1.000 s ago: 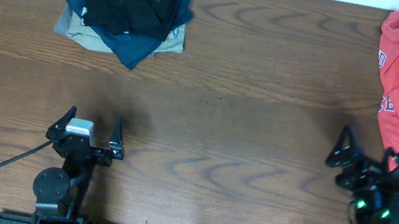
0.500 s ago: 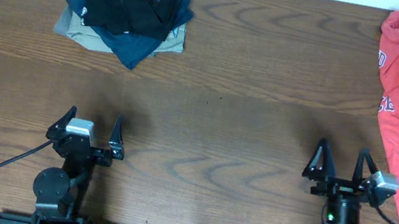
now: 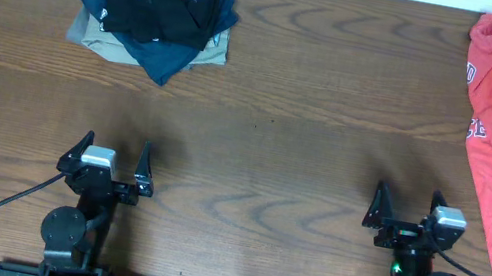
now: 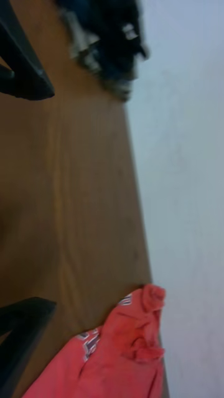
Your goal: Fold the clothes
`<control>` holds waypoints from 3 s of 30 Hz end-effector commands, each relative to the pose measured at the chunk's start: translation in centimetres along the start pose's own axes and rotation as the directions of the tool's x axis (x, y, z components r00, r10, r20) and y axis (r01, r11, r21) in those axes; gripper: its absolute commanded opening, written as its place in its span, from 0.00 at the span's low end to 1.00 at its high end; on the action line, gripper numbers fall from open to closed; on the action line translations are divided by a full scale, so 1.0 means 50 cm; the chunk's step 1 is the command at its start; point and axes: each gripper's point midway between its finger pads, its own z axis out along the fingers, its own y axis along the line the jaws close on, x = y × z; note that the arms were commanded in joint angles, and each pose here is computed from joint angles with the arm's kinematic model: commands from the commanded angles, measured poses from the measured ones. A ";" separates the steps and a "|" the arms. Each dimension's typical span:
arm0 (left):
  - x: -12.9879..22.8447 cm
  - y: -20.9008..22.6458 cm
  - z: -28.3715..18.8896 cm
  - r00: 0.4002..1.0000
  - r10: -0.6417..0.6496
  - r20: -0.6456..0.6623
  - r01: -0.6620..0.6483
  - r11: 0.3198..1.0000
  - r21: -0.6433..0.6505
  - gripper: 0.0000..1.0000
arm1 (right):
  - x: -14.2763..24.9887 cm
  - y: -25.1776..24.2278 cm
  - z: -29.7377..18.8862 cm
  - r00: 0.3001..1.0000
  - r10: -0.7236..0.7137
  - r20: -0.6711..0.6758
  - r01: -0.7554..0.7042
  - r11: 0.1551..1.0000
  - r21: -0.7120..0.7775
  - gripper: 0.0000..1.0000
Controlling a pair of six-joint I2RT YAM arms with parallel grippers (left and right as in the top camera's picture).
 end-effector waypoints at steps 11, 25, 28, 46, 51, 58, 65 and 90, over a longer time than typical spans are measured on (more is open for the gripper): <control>0.032 0.004 0.003 0.999 0.007 -0.041 -0.008 1.000 -0.007 0.98 | -0.002 -0.012 -0.001 0.989 -0.150 0.003 0.150 0.989 0.019 0.99; 0.032 0.004 0.003 0.999 0.007 -0.041 -0.008 1.000 -0.007 0.98 | -0.003 -0.013 -0.001 0.989 -0.150 0.003 0.150 0.989 0.022 0.99; 0.032 0.004 0.003 0.999 0.007 -0.041 -0.008 1.000 -0.007 0.98 | -0.003 -0.013 -0.001 0.989 -0.150 0.003 0.150 0.989 0.022 0.99; 0.032 0.004 0.003 0.999 0.007 -0.041 -0.008 1.000 -0.007 0.98 | -0.003 -0.013 -0.001 0.989 -0.150 0.003 0.150 0.989 0.022 0.99; 0.032 0.004 0.003 0.999 0.007 -0.041 -0.008 1.000 -0.007 0.98 | -0.003 -0.013 -0.001 0.989 -0.150 0.003 0.150 0.989 0.022 0.99; 0.032 0.005 0.003 0.999 0.007 -0.041 -0.008 1.000 -0.007 0.98 | -0.003 -0.013 -0.001 0.989 -0.150 0.003 0.150 0.989 0.022 0.99; 0.032 0.004 0.003 0.999 0.007 -0.041 -0.008 1.000 -0.007 0.98 | -0.003 -0.014 -0.001 0.989 -0.150 0.003 0.150 0.989 0.022 0.99; 0.032 0.004 0.003 0.999 0.007 -0.041 -0.008 1.000 -0.007 0.98 | -0.003 -0.013 -0.001 0.989 -0.150 0.003 0.150 0.989 0.022 0.99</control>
